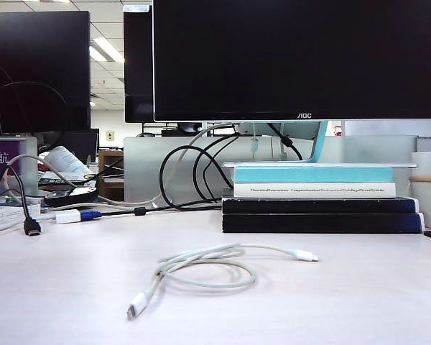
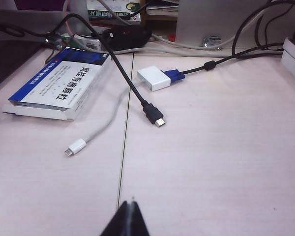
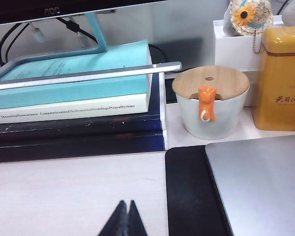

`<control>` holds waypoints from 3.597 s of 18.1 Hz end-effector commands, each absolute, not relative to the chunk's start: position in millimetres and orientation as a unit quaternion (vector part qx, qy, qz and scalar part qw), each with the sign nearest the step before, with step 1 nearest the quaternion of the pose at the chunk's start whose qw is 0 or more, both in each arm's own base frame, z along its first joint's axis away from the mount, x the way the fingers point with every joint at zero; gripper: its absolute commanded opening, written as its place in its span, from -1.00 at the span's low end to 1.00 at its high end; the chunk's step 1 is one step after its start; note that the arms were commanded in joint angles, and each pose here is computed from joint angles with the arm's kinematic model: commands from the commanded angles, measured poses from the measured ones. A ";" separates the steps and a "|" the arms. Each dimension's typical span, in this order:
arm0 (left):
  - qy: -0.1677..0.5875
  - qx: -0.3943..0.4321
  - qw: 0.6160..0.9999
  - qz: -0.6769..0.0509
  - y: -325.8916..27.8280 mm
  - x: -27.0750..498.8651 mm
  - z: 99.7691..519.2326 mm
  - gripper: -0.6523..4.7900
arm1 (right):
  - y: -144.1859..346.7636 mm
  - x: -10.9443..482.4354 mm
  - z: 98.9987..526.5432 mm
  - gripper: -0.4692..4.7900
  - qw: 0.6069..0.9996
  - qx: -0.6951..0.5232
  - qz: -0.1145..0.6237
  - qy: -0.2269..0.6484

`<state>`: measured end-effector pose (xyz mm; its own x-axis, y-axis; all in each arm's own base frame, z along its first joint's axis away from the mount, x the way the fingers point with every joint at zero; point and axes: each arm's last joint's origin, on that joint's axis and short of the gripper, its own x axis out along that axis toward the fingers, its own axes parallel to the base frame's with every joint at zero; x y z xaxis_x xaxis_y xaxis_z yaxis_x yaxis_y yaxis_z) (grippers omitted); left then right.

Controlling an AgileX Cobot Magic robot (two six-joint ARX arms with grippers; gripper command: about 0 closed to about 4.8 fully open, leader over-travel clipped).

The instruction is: Unfold the white charging cable into a straight cable.

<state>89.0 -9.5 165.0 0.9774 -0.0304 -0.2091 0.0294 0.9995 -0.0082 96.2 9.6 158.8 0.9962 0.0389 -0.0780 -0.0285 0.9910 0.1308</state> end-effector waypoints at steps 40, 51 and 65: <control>0.397 0.163 0.811 -0.399 -158.9 220.4 227.6 0.53 | 76.0 269.4 221.6 -0.13 0.801 0.029 0.391 0.453; 0.434 0.186 0.762 -0.443 -158.5 215.7 222.4 0.53 | 119.7 272.6 213.2 0.45 0.777 -0.146 0.417 0.449; 0.439 0.193 0.743 -0.467 -157.5 212.3 221.1 0.63 | 144.3 289.1 190.2 0.45 0.719 -0.187 0.470 0.477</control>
